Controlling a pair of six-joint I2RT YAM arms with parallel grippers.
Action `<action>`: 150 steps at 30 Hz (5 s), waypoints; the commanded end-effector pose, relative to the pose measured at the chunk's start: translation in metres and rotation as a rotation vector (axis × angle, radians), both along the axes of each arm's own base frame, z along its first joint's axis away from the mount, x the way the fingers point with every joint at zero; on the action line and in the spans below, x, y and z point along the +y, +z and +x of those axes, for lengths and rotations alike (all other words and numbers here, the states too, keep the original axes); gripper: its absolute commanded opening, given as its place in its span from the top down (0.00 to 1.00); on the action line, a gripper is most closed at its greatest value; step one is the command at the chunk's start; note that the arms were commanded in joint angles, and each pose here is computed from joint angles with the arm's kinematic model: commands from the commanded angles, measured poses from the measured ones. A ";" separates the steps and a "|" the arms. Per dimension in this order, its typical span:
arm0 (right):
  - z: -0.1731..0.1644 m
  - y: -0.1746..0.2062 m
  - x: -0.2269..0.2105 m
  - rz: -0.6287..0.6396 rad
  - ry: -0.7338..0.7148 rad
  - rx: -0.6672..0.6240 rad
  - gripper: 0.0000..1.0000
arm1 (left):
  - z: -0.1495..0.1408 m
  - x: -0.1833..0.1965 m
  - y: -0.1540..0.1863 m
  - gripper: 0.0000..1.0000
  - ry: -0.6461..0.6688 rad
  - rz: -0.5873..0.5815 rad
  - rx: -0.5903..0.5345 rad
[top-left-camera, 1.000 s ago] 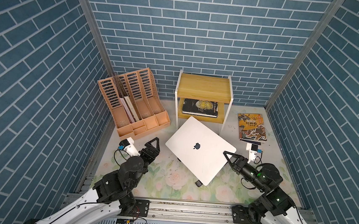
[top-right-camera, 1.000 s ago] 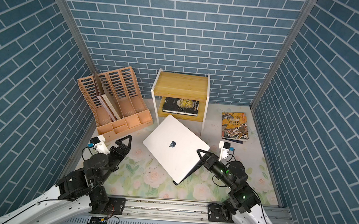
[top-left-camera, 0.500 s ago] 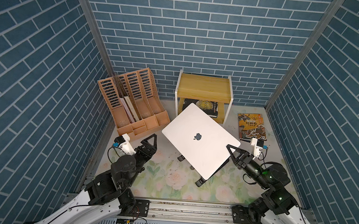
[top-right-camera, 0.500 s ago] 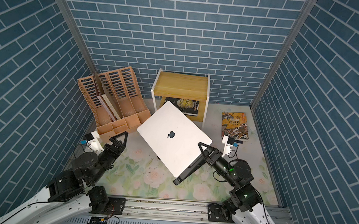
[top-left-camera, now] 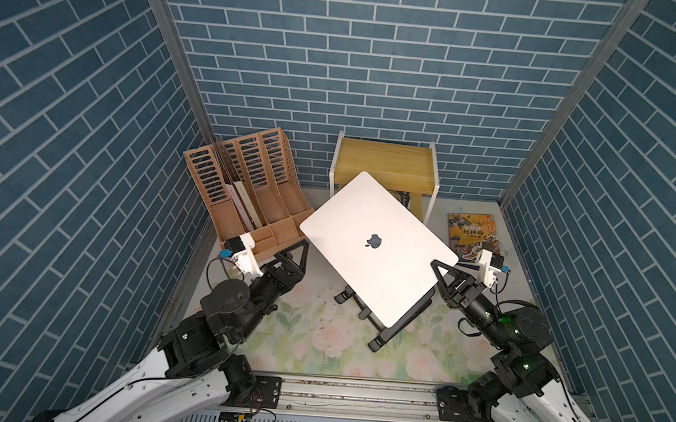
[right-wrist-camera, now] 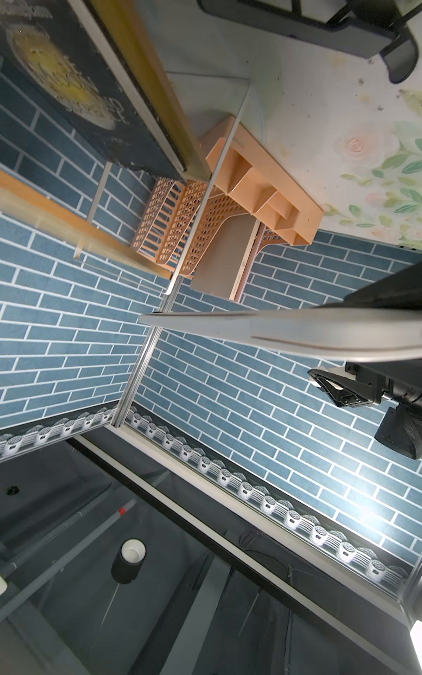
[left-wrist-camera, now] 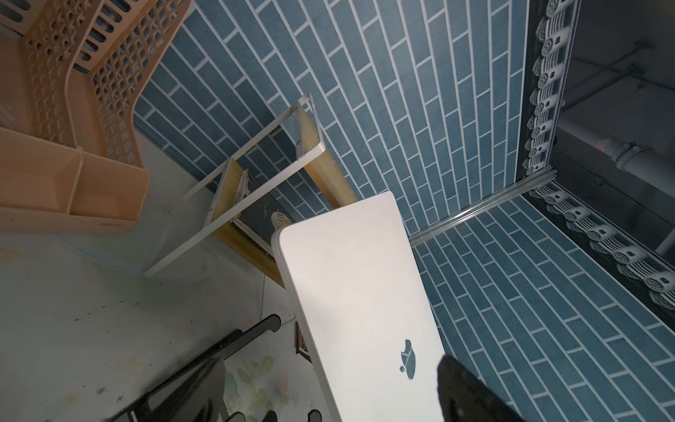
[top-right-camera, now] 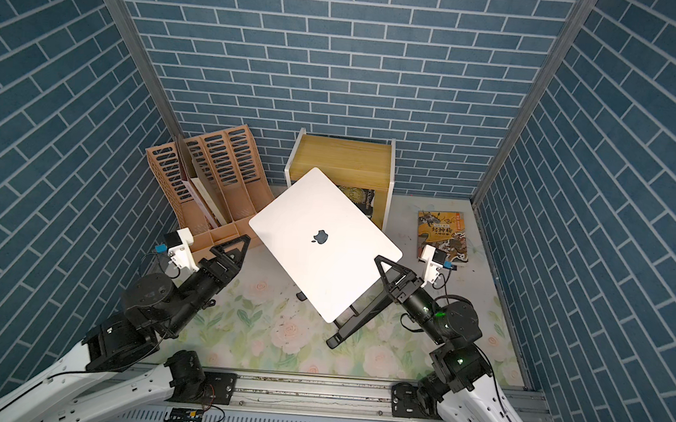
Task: Close the laptop lid and set it aside
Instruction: Place the laptop on the shelf.
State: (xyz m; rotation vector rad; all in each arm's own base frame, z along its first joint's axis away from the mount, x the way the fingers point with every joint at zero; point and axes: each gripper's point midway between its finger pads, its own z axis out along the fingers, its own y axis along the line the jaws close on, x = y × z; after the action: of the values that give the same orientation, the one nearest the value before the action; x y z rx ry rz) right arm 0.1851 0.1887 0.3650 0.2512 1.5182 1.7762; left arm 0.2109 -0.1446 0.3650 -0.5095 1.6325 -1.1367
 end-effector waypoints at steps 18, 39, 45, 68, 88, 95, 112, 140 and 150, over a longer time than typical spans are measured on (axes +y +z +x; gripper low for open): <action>-0.022 0.138 -0.038 0.379 -0.062 -0.300 1.00 | 0.005 -0.085 0.067 0.19 -0.295 -0.210 -0.162; -0.015 0.141 -0.050 0.478 -0.123 -0.295 1.00 | 0.033 -0.122 0.088 0.43 -0.295 -0.223 -0.170; 0.001 0.135 -0.056 0.401 -0.233 -0.230 1.00 | 0.046 -0.119 0.085 0.41 -0.224 -0.166 -0.168; 0.084 0.118 -0.059 0.344 -0.565 -0.068 1.00 | 0.102 -0.138 0.079 0.27 -0.137 -0.040 -0.143; 0.141 0.102 -0.003 0.447 -0.706 0.165 1.00 | 0.098 -0.080 0.037 0.16 0.032 0.122 -0.066; 0.149 0.098 0.024 0.450 -0.802 0.249 1.00 | 0.085 -0.055 0.027 0.15 0.080 0.153 -0.050; 0.196 0.061 0.079 0.401 -0.838 0.336 0.82 | 0.063 -0.025 0.001 0.15 0.111 0.148 -0.004; 0.172 0.003 0.035 0.026 -0.795 0.361 0.01 | 0.065 -0.008 -0.022 0.01 0.186 0.297 0.026; 0.116 -0.002 0.026 -0.281 -0.594 0.204 0.00 | 0.062 0.031 -0.033 0.01 0.329 0.600 -0.025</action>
State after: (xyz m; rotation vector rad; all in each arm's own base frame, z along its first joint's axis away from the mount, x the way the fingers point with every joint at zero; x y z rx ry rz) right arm 0.3236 0.2171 0.3719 0.8905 1.4664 1.1709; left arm 0.2727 -0.1343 0.3404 -0.4129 1.6817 -0.5897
